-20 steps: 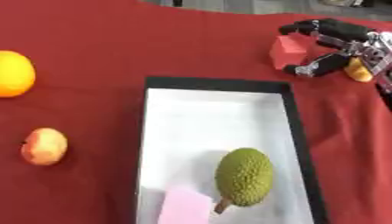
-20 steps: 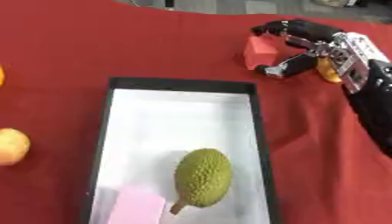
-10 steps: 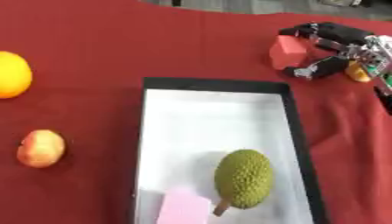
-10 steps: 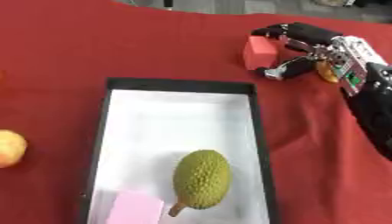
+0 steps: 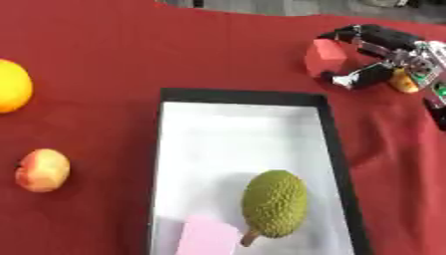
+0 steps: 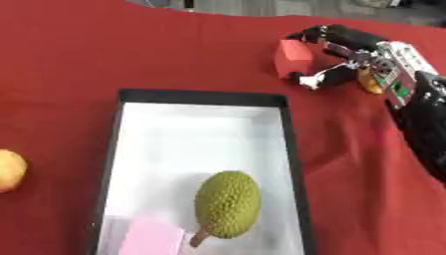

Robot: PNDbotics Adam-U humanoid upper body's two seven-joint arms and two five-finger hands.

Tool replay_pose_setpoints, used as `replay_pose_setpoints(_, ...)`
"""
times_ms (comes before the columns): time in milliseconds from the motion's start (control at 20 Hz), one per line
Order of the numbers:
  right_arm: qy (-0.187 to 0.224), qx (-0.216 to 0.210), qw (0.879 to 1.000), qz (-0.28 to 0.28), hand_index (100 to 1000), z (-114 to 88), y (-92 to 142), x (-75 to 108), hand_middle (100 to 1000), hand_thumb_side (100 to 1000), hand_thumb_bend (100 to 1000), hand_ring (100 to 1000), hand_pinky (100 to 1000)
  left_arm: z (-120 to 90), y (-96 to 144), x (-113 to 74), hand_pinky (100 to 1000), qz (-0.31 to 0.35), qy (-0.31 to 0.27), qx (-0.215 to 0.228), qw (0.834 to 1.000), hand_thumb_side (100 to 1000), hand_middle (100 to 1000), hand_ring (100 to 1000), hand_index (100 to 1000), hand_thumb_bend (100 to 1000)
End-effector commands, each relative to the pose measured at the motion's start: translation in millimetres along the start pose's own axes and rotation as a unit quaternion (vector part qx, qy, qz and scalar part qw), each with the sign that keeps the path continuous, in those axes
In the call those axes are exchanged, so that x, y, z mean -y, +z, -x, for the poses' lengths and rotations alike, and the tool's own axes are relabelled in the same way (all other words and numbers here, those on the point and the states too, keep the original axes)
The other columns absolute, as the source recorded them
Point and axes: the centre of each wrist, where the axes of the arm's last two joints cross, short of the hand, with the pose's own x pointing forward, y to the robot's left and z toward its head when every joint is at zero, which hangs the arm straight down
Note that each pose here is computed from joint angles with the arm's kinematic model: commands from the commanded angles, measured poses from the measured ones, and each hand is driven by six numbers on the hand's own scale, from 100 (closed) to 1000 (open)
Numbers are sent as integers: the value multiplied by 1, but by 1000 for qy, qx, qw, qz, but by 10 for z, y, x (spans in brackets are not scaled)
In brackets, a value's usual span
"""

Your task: Pick up objects on the table and place them in the box.

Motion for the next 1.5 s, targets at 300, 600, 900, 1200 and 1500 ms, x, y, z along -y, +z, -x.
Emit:
replay_pose_setpoints(300, 13, 6, 1000, 25, 867, 21, 52, 265, 647, 511, 232, 748, 827, -71, -51, 4, 756, 10, 0, 13, 1000, 685, 634, 786, 749, 100)
replay_pose_setpoints(600, -16, 11, 999, 51, 766, -27, -6, 236, 464, 396, 250, 716, 806, -69, -48, 7, 757, 11, -2, 12, 1000, 684, 632, 787, 749, 100)
replay_pose_setpoints(900, -47, 14, 995, 86, 704, -118, -72, 271, 375, 340, 244, 625, 774, -62, -40, -4, 757, 11, -5, 10, 1000, 682, 631, 787, 749, 100)
replay_pose_setpoints(1200, -72, 21, 991, 112, 681, -224, -139, 303, 350, 303, 245, 594, 760, -58, -31, -22, 756, 8, -9, 9, 1000, 677, 631, 786, 747, 100)
replay_pose_setpoints(1500, -89, 53, 985, 137, 676, -438, -215, 394, 351, 266, 258, 587, 754, -66, -13, -166, 756, -41, -27, 14, 999, 672, 641, 787, 751, 100)
